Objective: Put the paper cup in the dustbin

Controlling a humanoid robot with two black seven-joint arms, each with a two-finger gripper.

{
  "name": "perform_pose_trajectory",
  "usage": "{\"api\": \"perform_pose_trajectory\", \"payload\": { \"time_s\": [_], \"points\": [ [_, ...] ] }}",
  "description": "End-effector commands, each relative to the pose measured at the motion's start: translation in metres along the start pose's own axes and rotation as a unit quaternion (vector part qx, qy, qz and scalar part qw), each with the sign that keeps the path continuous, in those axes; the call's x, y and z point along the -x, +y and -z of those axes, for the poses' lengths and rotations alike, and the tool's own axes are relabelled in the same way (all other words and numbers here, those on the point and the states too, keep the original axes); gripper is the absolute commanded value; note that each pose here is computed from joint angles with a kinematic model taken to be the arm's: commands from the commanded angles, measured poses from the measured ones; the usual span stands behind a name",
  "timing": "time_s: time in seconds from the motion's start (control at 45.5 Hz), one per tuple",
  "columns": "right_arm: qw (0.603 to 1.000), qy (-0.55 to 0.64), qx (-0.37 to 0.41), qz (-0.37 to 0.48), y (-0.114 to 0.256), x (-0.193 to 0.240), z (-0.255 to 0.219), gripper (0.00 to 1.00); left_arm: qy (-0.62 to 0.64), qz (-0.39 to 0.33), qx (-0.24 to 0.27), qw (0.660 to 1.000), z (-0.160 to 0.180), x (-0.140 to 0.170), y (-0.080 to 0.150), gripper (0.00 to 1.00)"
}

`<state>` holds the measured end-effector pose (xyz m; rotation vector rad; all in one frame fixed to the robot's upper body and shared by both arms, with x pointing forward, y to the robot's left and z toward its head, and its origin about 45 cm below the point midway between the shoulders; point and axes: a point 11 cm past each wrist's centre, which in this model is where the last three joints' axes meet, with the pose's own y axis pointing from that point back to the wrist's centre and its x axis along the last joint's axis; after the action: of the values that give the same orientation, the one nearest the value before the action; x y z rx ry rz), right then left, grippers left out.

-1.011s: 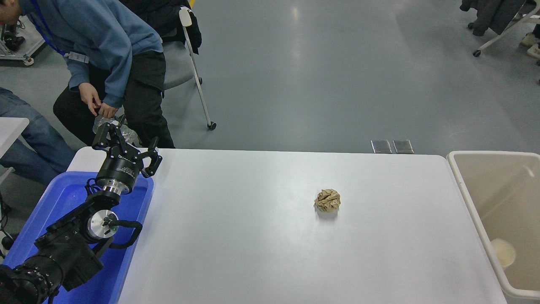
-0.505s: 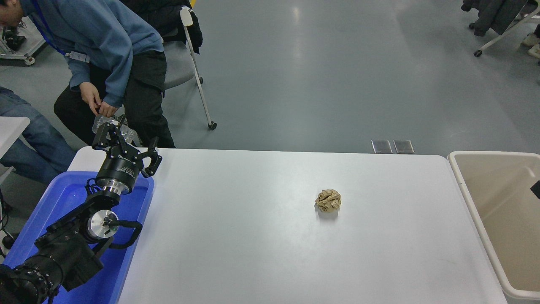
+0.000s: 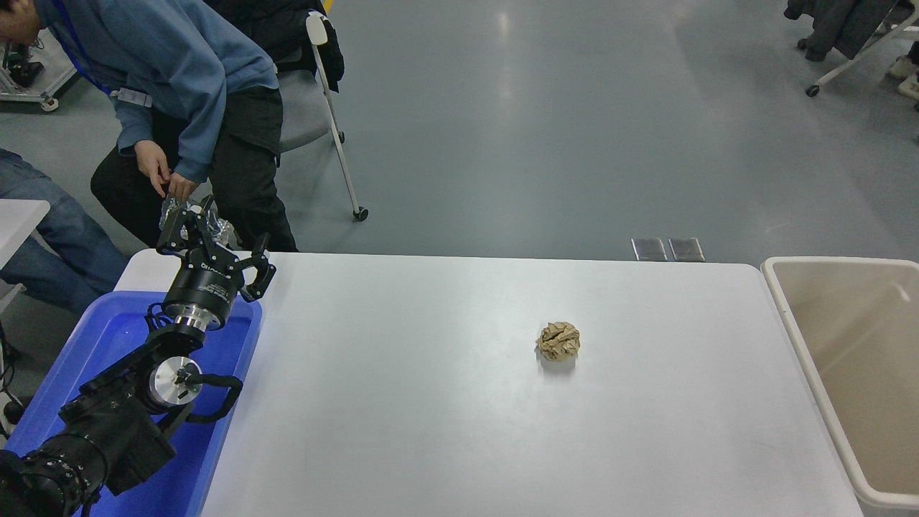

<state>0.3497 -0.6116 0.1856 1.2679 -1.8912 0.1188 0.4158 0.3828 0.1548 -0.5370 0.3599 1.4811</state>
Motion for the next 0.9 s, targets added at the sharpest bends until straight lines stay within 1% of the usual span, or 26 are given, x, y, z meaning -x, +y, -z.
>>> {"api": "perform_pose_trajectory", "payload": {
  "time_s": [0.0,0.22,0.33,0.505,0.593,0.659,0.879],
  "points": [
    [0.983,-0.172,-0.059,0.038,0.002,0.008,0.038,0.99,0.000,0.000,0.000,1.000,0.000,0.000,0.000,1.00],
    [0.938,-0.312,-0.138,0.062,0.016,0.024,0.072,0.99,0.000,0.000,0.000,1.000,0.000,0.000,0.000,1.00],
    [0.923,-0.341,-0.159,0.085,0.022,0.037,0.089,0.99,0.000,0.000,0.000,1.000,0.000,0.000,0.000,1.00],
    [0.903,-0.366,-0.180,0.139,0.038,0.073,0.110,0.99,0.000,0.000,0.000,1.000,0.000,0.000,0.000,1.00],
    [0.894,-0.377,-0.195,0.147,0.044,0.089,0.115,0.99,0.000,0.000,0.000,1.000,0.000,0.000,0.000,1.00],
    [0.885,-0.395,-0.203,0.137,0.048,0.101,0.116,0.99,0.000,0.000,0.000,1.000,0.000,0.000,0.000,1.00],
    [0.870,-0.416,-0.224,0.138,0.067,0.159,0.101,0.99,0.000,0.000,0.000,1.000,0.000,0.000,0.000,1.00]
  ]
}}
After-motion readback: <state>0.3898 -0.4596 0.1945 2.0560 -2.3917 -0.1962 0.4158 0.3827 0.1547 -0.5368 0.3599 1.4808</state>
